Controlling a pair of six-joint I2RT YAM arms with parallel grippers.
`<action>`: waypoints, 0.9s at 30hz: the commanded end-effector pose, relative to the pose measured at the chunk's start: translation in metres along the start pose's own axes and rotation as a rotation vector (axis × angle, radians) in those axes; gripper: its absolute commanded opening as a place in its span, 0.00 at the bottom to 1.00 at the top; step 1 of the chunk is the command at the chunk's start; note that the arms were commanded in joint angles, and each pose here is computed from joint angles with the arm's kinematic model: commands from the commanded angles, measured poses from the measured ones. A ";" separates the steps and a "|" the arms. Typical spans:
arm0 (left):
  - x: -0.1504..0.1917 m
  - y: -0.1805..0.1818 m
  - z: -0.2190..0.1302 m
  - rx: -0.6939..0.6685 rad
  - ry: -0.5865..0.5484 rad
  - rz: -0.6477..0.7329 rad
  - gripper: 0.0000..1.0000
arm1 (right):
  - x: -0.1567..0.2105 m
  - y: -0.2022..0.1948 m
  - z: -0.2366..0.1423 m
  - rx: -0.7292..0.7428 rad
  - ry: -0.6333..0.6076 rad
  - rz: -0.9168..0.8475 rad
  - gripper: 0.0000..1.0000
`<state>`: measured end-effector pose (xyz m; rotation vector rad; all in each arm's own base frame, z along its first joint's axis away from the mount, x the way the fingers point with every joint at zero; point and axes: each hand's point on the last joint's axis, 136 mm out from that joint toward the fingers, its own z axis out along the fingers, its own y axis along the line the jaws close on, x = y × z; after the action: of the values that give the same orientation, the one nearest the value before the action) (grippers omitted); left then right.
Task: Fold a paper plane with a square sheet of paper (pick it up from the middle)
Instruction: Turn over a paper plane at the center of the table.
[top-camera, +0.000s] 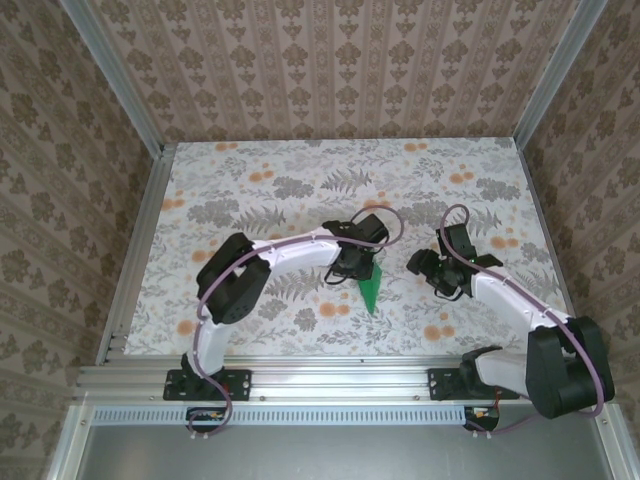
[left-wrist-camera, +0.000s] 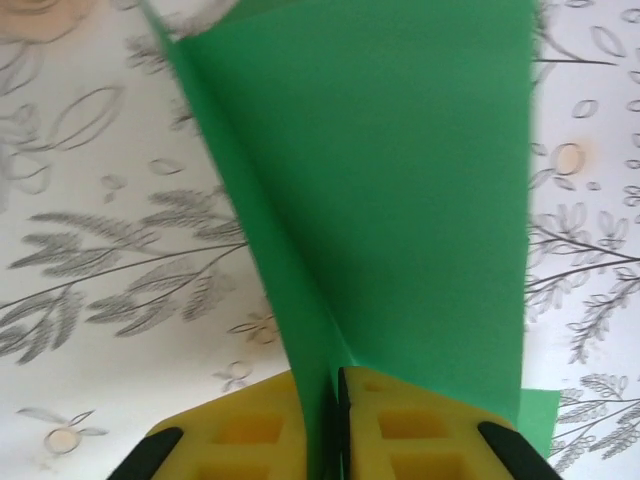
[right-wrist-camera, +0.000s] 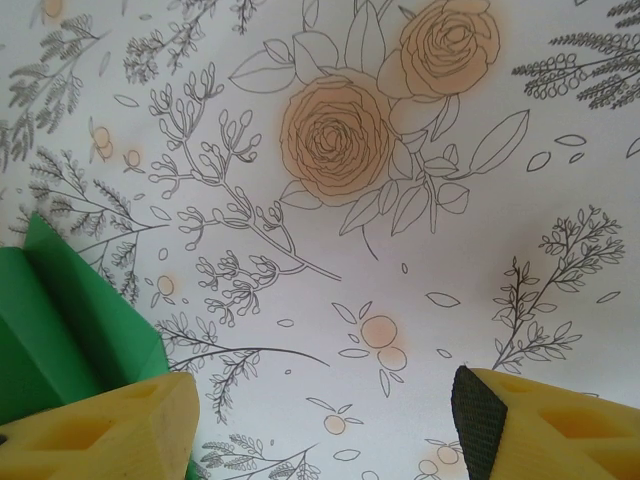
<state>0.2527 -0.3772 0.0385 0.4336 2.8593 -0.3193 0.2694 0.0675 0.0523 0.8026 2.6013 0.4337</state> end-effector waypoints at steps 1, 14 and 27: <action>-0.018 -0.005 -0.023 0.127 -0.068 -0.038 0.11 | 0.003 0.008 0.001 -0.015 0.025 -0.030 0.70; -0.028 0.032 -0.017 0.351 -0.119 -0.178 0.00 | 0.038 0.078 -0.002 -0.157 0.049 -0.277 0.60; -0.025 0.043 -0.008 0.408 -0.100 -0.254 0.01 | 0.088 0.142 0.019 -0.115 0.109 -0.591 0.59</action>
<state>0.2857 -0.3392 0.0328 0.1430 2.7756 -0.8795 0.2736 0.2379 0.0730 -0.0157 2.7067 0.5511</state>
